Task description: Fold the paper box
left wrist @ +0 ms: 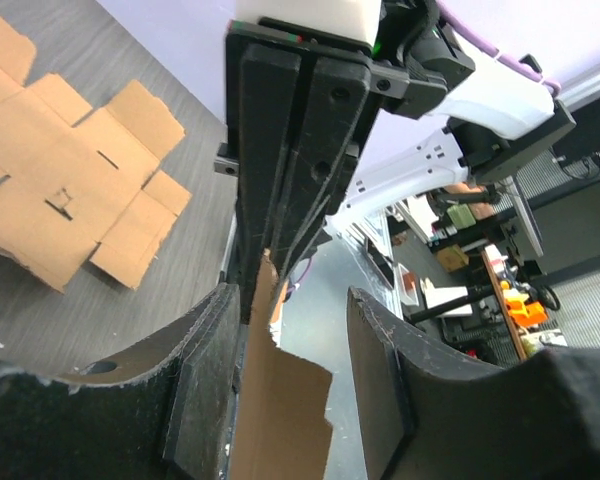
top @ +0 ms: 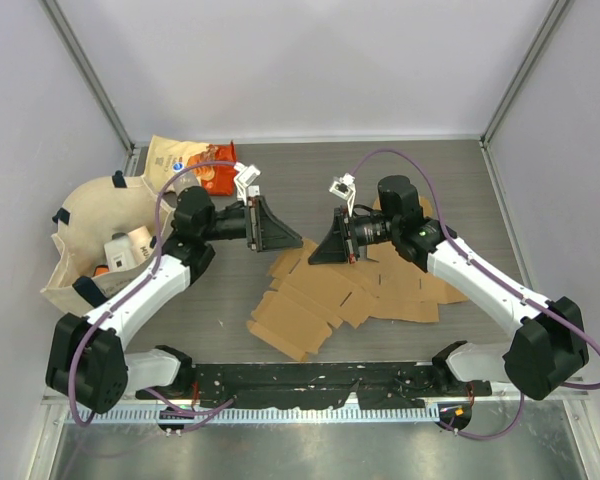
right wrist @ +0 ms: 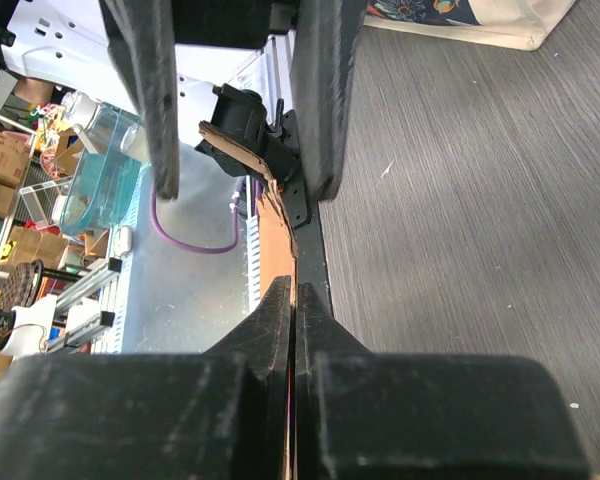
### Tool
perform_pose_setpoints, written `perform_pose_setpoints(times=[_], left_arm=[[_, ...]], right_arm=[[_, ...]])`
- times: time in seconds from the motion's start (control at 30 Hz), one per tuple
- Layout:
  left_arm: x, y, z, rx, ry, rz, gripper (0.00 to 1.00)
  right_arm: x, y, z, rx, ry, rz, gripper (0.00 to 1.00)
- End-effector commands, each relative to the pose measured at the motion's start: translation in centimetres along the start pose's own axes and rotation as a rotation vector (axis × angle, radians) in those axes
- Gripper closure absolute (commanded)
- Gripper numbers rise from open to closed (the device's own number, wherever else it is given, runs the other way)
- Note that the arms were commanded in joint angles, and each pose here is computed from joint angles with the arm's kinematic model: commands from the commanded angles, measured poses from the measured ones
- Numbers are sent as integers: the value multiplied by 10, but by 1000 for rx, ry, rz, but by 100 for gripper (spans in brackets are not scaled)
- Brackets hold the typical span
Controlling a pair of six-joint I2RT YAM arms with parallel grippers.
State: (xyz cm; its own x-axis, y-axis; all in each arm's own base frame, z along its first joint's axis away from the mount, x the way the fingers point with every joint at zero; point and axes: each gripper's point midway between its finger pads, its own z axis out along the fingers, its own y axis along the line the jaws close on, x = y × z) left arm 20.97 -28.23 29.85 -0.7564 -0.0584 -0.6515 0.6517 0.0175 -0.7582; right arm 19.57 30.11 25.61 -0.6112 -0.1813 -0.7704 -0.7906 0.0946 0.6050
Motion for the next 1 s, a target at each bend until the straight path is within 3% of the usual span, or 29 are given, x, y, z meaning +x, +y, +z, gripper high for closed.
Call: perform_pose_setpoints(times=[0.0, 0.17, 0.37, 0.67, 0.97], left_arm=[[-30, 5, -14, -50, -110, 42, 50], [-31, 22, -15, -59, -112, -49, 48], [-13, 21, -5, -69, -21, -26, 57], [-8, 14, 1, -28, 10, -17, 66], [2, -3, 9, 26, 51, 24, 59]], right_arm=[[-9, 7, -1, -17, -24, -50, 99], [-11, 9, -1, -21, -26, -57, 99], [-12, 9, -1, -20, -29, -62, 99], [-12, 9, 1, -20, -30, -59, 99], [-14, 5, 3, -8, -32, -51, 99]])
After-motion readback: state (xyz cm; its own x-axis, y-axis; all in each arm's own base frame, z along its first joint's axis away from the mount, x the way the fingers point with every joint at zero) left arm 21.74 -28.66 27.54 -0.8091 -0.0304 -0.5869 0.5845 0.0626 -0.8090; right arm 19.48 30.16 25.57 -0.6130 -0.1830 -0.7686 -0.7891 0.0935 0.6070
